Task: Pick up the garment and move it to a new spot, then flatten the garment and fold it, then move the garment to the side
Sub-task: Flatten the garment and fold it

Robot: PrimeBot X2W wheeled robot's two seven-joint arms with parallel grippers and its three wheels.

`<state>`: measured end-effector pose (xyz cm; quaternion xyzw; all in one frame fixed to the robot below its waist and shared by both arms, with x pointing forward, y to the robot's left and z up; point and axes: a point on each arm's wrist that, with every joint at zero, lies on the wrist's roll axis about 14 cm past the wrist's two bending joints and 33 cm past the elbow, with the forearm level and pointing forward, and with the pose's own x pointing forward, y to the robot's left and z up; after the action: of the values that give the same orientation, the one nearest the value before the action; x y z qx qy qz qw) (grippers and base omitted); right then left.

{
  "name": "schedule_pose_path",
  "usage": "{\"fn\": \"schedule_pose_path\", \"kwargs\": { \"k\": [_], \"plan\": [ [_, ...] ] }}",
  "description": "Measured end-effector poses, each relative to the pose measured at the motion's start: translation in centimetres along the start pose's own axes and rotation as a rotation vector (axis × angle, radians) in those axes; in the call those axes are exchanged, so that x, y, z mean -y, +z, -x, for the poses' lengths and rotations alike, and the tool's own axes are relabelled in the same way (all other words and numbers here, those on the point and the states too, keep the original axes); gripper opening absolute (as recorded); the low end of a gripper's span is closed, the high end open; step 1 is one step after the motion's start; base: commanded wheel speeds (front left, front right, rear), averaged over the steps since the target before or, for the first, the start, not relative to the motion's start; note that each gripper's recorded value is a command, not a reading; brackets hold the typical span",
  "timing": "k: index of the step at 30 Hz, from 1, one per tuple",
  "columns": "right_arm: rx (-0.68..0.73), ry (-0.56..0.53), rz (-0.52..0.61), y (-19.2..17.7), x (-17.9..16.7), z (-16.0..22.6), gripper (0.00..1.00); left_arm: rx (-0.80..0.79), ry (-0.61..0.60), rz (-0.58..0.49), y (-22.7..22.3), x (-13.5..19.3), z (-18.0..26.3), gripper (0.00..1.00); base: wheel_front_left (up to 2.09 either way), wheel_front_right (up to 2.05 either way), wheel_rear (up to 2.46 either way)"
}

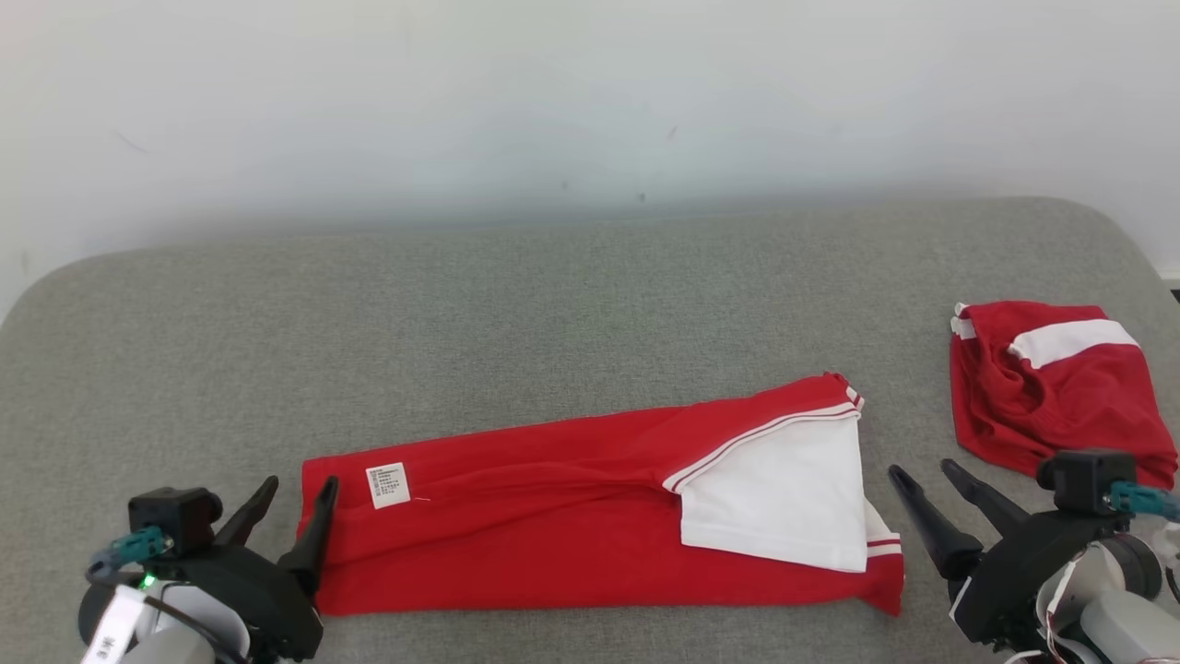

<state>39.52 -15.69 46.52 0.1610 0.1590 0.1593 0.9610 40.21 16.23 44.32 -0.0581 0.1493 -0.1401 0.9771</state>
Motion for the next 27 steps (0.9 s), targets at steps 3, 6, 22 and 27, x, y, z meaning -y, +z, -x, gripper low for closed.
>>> {"fn": "schedule_pose_path", "kwargs": {
  "k": [3, 6, 22, 27],
  "plan": [
    [-0.010, -0.042, 0.004, -0.5, 0.5, 0.2, 1.00, 0.029, 0.005, -0.003, 0.5, 0.4, 0.5, 1.00, 0.00, 0.00, 0.00],
    [-0.010, -0.055, 0.017, -0.5, 0.5, 0.1, 1.00, 0.042, 0.026, 0.010, 0.5, 0.2, 1.1, 1.00, 0.00, 0.00, 0.00],
    [-0.259, -0.128, 0.074, -2.4, 0.6, -3.2, 1.00, 0.192, 0.059, 0.027, 3.3, 0.9, 4.5, 1.00, 0.00, 0.00, 0.00],
    [-0.332, -0.125, 0.074, -2.8, -0.1, -4.9, 1.00, 0.213, 0.069, 0.019, 3.6, 0.8, 5.0, 1.00, 0.00, 0.00, 0.00]
  ]
}}
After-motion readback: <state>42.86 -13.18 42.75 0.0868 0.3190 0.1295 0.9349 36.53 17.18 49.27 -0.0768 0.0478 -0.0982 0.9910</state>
